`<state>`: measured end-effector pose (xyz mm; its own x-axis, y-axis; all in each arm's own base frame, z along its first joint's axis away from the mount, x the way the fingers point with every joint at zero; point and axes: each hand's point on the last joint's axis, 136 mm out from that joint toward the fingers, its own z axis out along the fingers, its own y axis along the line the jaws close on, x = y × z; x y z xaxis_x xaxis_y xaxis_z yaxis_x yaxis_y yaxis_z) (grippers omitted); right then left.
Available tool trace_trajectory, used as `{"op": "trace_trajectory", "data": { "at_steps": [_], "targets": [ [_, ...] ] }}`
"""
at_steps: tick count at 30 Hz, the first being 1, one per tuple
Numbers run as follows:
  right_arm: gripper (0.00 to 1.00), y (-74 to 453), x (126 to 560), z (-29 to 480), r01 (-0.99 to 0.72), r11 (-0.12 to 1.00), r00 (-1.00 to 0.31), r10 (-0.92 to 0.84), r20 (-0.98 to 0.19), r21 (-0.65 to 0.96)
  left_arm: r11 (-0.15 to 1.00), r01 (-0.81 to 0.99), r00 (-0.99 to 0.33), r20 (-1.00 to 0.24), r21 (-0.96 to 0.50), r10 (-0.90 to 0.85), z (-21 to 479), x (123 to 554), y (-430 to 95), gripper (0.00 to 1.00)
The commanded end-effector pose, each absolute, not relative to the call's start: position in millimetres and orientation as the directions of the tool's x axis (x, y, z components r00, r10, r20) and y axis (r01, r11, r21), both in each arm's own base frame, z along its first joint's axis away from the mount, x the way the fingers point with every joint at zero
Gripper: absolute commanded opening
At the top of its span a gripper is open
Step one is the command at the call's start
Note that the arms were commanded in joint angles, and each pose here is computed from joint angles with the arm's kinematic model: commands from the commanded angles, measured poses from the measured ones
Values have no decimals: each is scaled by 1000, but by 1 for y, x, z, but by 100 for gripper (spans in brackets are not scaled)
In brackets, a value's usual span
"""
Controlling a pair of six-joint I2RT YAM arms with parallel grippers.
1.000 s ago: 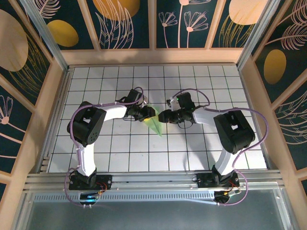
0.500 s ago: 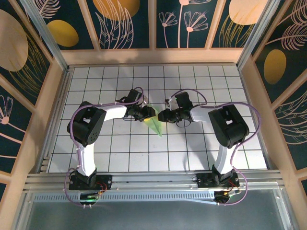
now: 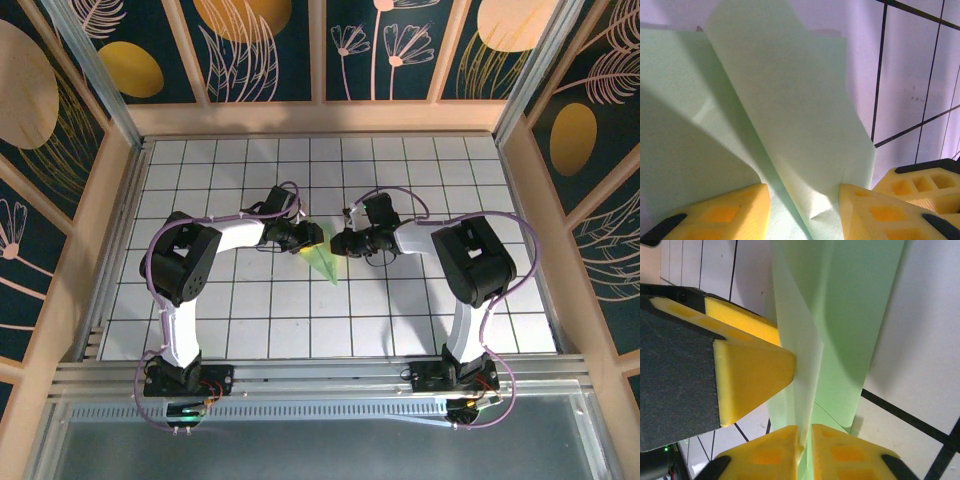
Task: Fold a paper plane with a square sheet of paper (fold left side to right side)
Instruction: Fourth fold the wing at the center of the table.
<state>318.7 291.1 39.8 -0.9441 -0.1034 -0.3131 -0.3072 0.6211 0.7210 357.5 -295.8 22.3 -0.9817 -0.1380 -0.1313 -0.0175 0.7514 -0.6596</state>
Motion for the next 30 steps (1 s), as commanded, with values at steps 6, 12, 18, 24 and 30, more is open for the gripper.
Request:
{"op": "trace_trajectory", "data": {
  "at_steps": [6,12,18,24,30],
  "targets": [
    [6,294,322,33,-313,638,-943,-120,-312,703,842,-91,-986,-73,-532,-153,-23,343,-268,42],
    [4,292,322,28,-308,654,-945,-124,-304,691,843,-90,-986,-72,-531,-151,-23,343,-268,42],
    [3,291,323,23,-305,670,-945,-127,-301,677,843,-91,-986,-71,-531,-151,-24,343,-268,42],
    [3,291,322,17,-300,683,-948,-136,-287,666,841,-89,-986,-72,-533,-150,-23,343,-269,42],
    [2,288,317,7,-285,701,-954,-142,-264,654,841,-88,-986,-73,-534,-150,-23,343,-269,42]
  ]
}}
